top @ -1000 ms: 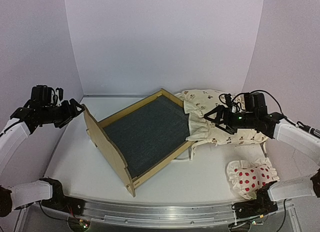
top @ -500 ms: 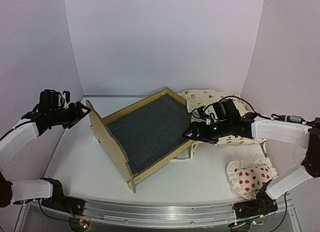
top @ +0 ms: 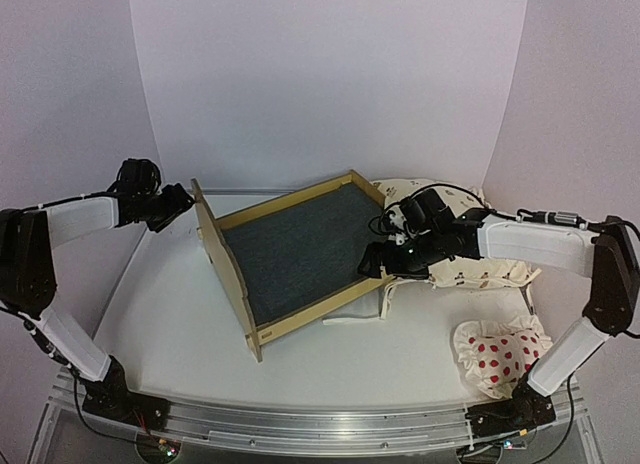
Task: Set up the pet bed
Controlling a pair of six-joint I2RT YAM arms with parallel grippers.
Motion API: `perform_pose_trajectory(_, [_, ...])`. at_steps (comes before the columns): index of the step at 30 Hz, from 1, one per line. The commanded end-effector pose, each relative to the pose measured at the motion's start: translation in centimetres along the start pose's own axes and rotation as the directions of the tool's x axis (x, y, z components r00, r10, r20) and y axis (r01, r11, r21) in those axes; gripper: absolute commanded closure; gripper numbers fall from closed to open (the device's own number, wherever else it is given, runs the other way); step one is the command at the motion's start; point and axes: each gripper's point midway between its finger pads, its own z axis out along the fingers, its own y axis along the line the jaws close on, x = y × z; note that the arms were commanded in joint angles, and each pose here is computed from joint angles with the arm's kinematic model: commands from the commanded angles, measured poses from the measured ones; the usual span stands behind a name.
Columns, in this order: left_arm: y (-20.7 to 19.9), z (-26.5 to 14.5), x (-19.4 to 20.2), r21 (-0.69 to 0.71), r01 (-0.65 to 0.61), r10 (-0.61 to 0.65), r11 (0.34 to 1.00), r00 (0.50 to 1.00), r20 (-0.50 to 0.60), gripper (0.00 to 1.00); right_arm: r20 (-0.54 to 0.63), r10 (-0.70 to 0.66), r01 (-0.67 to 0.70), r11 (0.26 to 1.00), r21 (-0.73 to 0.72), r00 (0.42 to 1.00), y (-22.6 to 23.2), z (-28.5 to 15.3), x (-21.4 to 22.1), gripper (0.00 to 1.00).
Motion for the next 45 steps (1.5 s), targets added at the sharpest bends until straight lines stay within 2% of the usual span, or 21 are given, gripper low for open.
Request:
perform_pose_trajectory(1, [-4.2,-1.7,-4.5,0.070,-0.072,0.064,0.995,0.993,0.102,0.22,0.026,-0.084,0.080,0.989,0.127,0.996,-0.8,-3.3,-1.8,0.02])
perform_pose_trajectory(6, [-2.7,-4.6,-4.9,-0.058,-0.099,0.104,0.993,0.989,0.107,0.09,0.067,-0.179,0.147,0.933,0.327,0.982,-3.5,-8.2,-4.0,0.02])
perform_pose_trajectory(10, [-3.5,-7.2,-4.2,-0.105,-0.129,0.140,0.986,0.985,0.101,0.02,0.049,-0.069,0.044,0.913,0.406,0.996,-8.0,-9.7,-5.6,0.02])
perform_pose_trajectory(15, [-8.4,-9.8,-0.7,-0.098,-0.237,0.243,0.966,0.968,0.055,0.00,0.045,0.041,-0.058,0.879,0.474,0.998,-12.8,-9.9,-6.7,0.02])
perform_pose_trajectory(25, [-16.1,-13.9,8.5,0.030,-0.372,0.373,0.928,0.926,-0.065,0.00,-0.061,0.135,-0.088,0.869,0.488,0.989,-15.2,-5.7,-5.2,0.02])
perform_pose_trajectory(27, [-17.0,-14.5,10.4,0.038,-0.405,0.407,0.913,0.908,-0.099,0.00,-0.074,0.149,-0.095,0.869,0.486,0.986,-15.4,-5.1,-4.6,0.06])
perform_pose_trajectory(29, [-17.5,-14.9,12.2,0.021,-0.441,0.440,0.897,0.889,-0.128,0.00,-0.078,0.156,-0.098,0.867,0.488,0.985,-15.6,-4.9,-4.2,0.15])
perform_pose_trajectory(32, [-16.6,-15.3,13.5,-0.081,-0.478,0.461,0.874,0.871,-0.172,0.02,-0.078,0.158,-0.101,0.868,0.486,0.984,-15.6,-4.8,-4.0,0.37])
perform_pose_trajectory(34, [-15.8,-15.2,13.9,-0.144,-0.495,0.466,0.857,0.863,-0.197,0.09,-0.078,0.159,-0.103,0.872,0.479,0.984,-15.5,-4.8,-3.9,0.53])
perform_pose_trajectory(37, [-15.0,-14.7,14.5,-0.188,-0.511,0.471,0.839,0.854,-0.222,0.20,-0.078,0.154,-0.101,0.882,0.460,0.985,-15.1,-4.8,-4.0,0.84])
perform_pose_trajectory(39, [-14.8,-14.4,14.7,-0.198,-0.516,0.472,0.833,0.851,-0.231,0.39,-0.076,0.151,-0.102,0.891,0.441,0.986,-14.7,-4.9,-4.2,1.00])
perform_pose_trajectory(41, [-14.5,-14.3,14.7,-0.211,-0.518,0.473,0.829,0.851,-0.229,0.59,-0.068,0.149,-0.108,0.902,0.417,0.986,-14.1,-5.2,-4.5,1.00])
perform_pose_trajectory(43, [-14.3,-14.2,14.5,-0.224,-0.518,0.476,0.826,0.852,-0.217,0.75,-0.059,0.145,-0.110,0.913,0.393,0.988,-13.4,-5.5,-4.8,1.00])
perform_pose_trajectory(45, [-14.2,-14.1,14.2,-0.240,-0.519,0.482,0.820,0.854,-0.197,0.82,-0.042,0.132,-0.108,0.921,0.373,0.990,-12.5,-5.9,-5.5,1.00])
